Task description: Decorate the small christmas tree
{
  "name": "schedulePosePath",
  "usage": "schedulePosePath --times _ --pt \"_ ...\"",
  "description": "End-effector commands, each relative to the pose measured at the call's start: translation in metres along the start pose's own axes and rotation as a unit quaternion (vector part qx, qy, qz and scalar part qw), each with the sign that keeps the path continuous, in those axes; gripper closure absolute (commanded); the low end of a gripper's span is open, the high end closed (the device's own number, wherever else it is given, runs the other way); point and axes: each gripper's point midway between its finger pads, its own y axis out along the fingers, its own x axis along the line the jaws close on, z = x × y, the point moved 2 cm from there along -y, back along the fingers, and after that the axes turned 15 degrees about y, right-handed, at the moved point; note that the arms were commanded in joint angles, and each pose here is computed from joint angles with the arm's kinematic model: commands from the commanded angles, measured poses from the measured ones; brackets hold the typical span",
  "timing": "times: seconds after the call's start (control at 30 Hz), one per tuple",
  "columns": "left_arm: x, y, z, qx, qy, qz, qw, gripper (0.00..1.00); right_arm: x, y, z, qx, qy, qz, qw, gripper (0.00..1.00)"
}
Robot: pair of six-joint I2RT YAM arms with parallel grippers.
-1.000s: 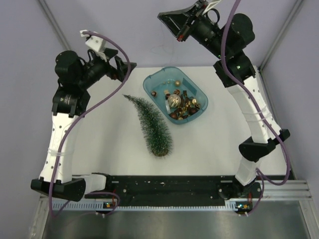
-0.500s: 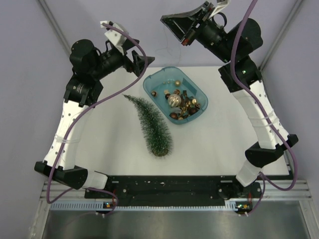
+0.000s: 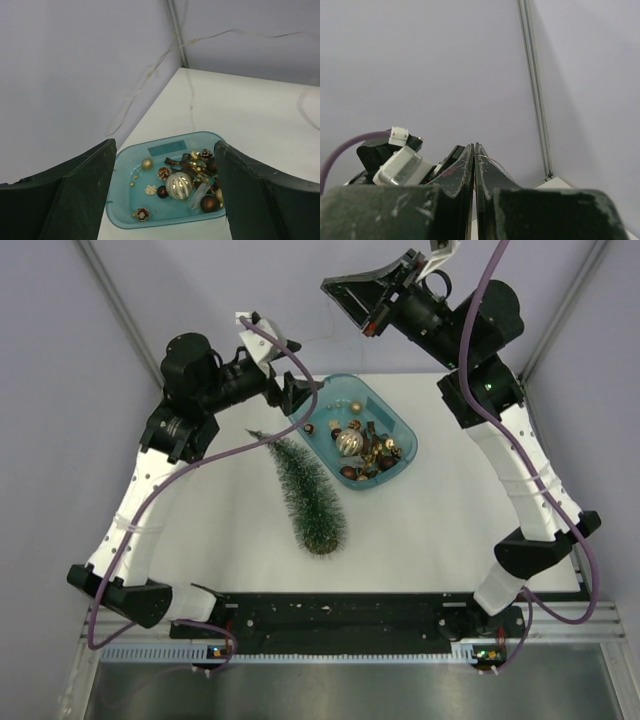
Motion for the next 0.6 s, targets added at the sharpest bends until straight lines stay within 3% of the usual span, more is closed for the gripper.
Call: schedulePosePath --times 0.0,0.27,0.47,0.57 --pt "0.025 -0.013 -0.015 -0.011 0.086 -0.076 0.993 0.17 0.035 -0.014 -0.024 -0.027 -0.024 -0.032 0.999 1.0" --pt "0.038 -0.024 -0.023 -0.015 0.128 -0.127 0.984 0.24 0.037 -0.018 -0.024 -0.026 -0.023 -0.032 0.999 1.0" --pt "0.038 -0.023 -0.032 -0.036 0.146 -0.131 0.98 0.11 0.04 -0.02 -0.023 -0.022 -0.018 -0.035 0.999 1.0" --pt "0.035 -0.02 -0.031 -0.035 0.177 -0.122 0.976 0.09 0.044 -0.02 -0.025 -0.028 -0.02 -0.045 0.998 1.0"
